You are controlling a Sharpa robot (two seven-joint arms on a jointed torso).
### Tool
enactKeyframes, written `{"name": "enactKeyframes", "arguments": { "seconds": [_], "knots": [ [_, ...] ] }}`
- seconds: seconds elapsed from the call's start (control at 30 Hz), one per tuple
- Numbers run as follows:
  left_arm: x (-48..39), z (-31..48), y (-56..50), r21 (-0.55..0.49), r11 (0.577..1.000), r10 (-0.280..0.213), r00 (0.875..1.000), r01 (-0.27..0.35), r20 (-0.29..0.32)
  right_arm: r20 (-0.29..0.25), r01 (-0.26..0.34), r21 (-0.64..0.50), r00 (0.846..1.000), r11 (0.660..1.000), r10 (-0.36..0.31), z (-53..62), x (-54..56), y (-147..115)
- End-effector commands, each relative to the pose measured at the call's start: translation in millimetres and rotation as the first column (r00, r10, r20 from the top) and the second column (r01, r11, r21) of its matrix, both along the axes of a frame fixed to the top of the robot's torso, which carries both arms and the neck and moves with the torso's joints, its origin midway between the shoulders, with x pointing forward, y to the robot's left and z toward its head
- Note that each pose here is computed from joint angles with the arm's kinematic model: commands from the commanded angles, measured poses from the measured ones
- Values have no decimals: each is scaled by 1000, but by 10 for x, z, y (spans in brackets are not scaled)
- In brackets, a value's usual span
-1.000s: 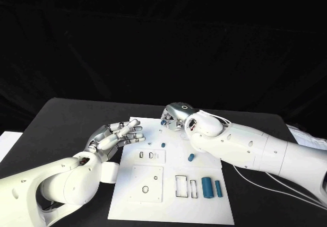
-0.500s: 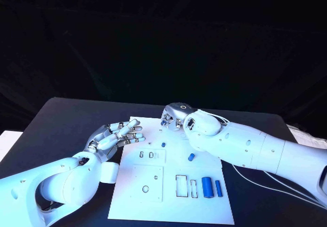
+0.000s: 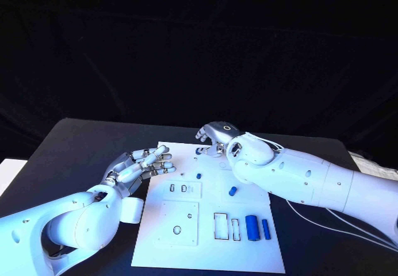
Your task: Assemble the parts on the task board
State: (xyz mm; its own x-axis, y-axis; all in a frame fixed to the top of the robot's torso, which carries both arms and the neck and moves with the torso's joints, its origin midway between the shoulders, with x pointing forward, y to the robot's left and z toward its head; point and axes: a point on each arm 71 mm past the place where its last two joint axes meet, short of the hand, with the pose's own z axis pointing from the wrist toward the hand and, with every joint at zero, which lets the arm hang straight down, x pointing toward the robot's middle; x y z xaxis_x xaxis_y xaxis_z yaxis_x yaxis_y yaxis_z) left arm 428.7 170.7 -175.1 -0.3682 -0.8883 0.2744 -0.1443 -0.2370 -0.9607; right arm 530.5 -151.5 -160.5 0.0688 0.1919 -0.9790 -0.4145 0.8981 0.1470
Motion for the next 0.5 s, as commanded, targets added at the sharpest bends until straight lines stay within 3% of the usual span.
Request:
{"name": "enactKeyframes", "arguments": {
  "seconds": [0.03, 0.2, 0.3, 0.5],
  "knots": [
    [-8, 14, -29, -15, 999, -51, 999, 51, 4, 42, -17, 78, 999, 997, 14, 89, -84, -99],
    [-29, 28, -73, 20, 993, -116, 992, 115, 40, 2, 13, 110, 1000, 994, -14, 143, -158, -357],
    [-35, 30, -98, 49, 989, -142, 988, 139, 58, -78, 59, 149, 996, 987, -48, 155, -195, -584],
    [-6, 8, -96, 76, 987, -143, 988, 139, 56, -217, 137, 161, 971, 977, -101, 99, -229, -887]
  ]
}}
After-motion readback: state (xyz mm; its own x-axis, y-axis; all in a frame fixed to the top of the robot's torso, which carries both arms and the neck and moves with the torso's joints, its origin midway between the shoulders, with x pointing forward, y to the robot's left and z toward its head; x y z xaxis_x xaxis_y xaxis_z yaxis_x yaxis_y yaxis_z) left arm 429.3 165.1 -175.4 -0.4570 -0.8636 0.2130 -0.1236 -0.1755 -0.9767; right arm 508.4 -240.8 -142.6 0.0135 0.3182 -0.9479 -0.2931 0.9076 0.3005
